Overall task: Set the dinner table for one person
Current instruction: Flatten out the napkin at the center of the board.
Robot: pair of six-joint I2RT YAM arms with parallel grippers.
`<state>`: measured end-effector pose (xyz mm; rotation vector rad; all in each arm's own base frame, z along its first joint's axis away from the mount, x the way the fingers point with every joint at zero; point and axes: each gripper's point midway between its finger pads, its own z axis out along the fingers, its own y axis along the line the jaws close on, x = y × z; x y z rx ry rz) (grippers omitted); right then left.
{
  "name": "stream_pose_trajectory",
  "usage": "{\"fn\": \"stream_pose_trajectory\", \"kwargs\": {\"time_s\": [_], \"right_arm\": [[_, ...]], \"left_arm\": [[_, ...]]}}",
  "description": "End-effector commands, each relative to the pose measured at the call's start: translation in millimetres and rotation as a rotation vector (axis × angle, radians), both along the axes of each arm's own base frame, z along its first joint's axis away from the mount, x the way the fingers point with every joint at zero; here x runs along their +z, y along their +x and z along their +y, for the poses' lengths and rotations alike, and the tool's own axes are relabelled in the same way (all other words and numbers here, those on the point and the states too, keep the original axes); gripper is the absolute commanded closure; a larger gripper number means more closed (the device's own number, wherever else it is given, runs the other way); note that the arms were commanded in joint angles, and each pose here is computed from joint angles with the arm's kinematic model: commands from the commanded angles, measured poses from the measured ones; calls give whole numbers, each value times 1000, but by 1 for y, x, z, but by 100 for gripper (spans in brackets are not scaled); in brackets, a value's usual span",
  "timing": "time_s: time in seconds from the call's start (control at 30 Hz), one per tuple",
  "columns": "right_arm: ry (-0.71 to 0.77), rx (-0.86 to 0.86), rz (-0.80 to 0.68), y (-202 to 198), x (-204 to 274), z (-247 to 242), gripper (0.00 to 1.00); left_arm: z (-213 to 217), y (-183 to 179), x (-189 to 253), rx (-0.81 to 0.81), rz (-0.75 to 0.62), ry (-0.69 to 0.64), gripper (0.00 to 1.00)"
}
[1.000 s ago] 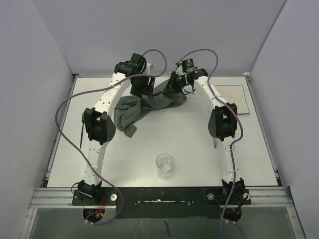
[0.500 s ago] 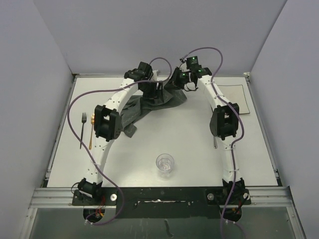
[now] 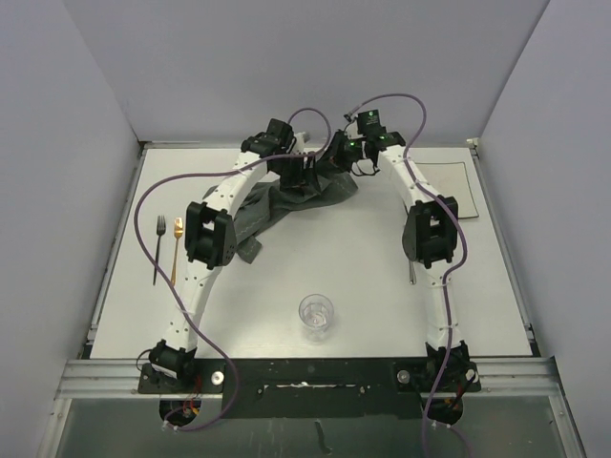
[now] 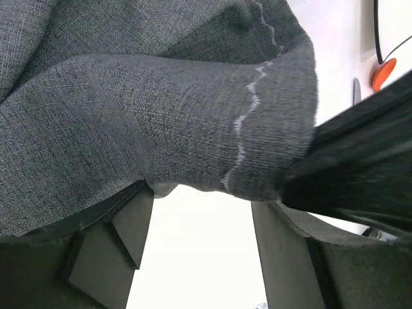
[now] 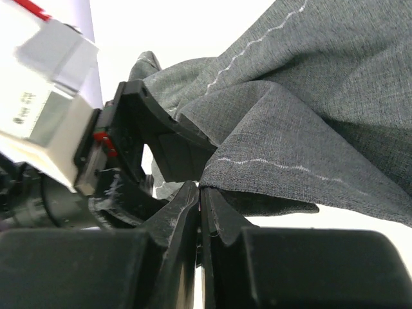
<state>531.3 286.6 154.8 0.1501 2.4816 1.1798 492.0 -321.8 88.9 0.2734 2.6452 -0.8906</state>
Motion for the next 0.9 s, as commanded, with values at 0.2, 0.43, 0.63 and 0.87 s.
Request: {"fn": "stream_pose_trajectory", "kwargs": {"time_s": [0.2,0.43,0.63,0.87], "right_arm": [[23,21,-38,-15,27,-1,96],[29,19,-71,-19,48,-4,97],[53,26,-75,-22,59,-4,97],[70,35,-79,-29,70,-1,97]], "left_arm": [[-3,20,30,10,-110,-57,40],[-6,20,23,4,-102,-63,40],[-12,19,25,-8,-98,-91,49],[-13,19,28,-11,-101,-95,50]]}}
